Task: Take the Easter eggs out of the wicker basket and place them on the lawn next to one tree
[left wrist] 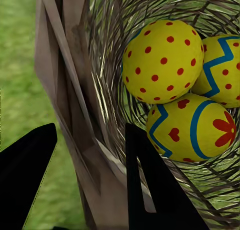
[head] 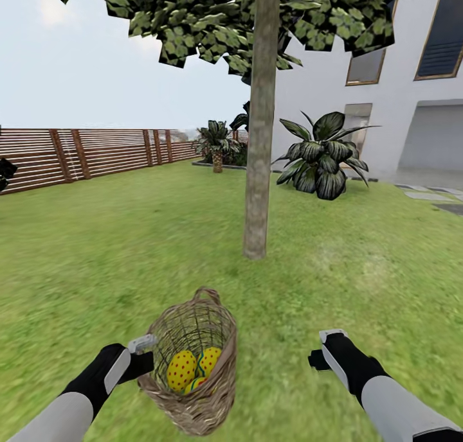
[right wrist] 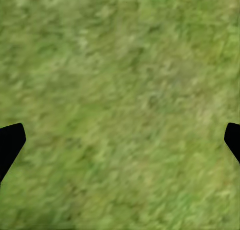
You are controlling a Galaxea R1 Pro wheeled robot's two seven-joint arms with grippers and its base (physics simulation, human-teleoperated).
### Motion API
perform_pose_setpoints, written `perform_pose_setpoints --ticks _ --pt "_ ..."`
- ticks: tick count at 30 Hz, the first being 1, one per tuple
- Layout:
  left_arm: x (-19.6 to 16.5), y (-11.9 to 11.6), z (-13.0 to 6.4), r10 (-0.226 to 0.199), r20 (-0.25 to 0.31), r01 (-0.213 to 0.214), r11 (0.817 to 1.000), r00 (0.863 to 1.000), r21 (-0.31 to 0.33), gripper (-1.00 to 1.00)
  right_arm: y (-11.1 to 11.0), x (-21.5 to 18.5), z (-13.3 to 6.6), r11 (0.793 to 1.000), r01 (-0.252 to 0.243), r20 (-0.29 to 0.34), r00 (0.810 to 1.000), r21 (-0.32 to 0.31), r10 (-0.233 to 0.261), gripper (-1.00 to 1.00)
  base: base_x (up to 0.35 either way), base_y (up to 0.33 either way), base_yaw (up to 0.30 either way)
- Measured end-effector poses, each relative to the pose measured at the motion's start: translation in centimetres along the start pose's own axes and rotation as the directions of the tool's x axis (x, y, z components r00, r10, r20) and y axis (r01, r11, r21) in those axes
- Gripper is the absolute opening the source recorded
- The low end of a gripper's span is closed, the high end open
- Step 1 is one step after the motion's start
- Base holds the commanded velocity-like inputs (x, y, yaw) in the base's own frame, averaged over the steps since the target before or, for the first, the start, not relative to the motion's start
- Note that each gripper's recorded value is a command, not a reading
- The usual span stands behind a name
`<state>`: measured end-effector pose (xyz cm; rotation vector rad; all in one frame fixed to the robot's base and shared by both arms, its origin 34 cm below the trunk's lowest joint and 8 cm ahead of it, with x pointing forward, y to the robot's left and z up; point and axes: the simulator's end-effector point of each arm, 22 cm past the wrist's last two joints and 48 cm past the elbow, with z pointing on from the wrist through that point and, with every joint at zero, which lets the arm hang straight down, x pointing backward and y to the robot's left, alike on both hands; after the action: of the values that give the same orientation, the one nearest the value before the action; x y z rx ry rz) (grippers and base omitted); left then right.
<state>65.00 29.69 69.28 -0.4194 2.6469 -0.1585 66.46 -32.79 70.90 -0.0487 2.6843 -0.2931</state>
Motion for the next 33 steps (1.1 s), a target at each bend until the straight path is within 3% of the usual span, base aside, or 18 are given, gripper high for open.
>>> perform_pose_setpoints --ticks 3,5,33 --pt "0.0 -0.59 0.0 -0.013 0.0 0.013 1.0 1.0 0.025 -1.0 0.0 0.0 0.0 1.0 0.0 0.0 1.0 0.0 0.0 1.0 0.33 -0.001 0.0" --pt "0.12 -0.35 0.04 0.004 -0.003 -0.004 1.0 1.0 0.014 -1.0 0.01 0.0 0.0 1.0 0.0 0.0 1.0 0.0 0.0 1.0 0.33 0.0 0.0" --pt "0.11 -0.59 0.04 -0.003 -0.002 0.003 1.0 1.0 0.021 -1.0 -0.11 0.02 0.01 1.0 0.0 0.0 1.0 0.001 0.0 1.0 0.329 0.0 0.0"
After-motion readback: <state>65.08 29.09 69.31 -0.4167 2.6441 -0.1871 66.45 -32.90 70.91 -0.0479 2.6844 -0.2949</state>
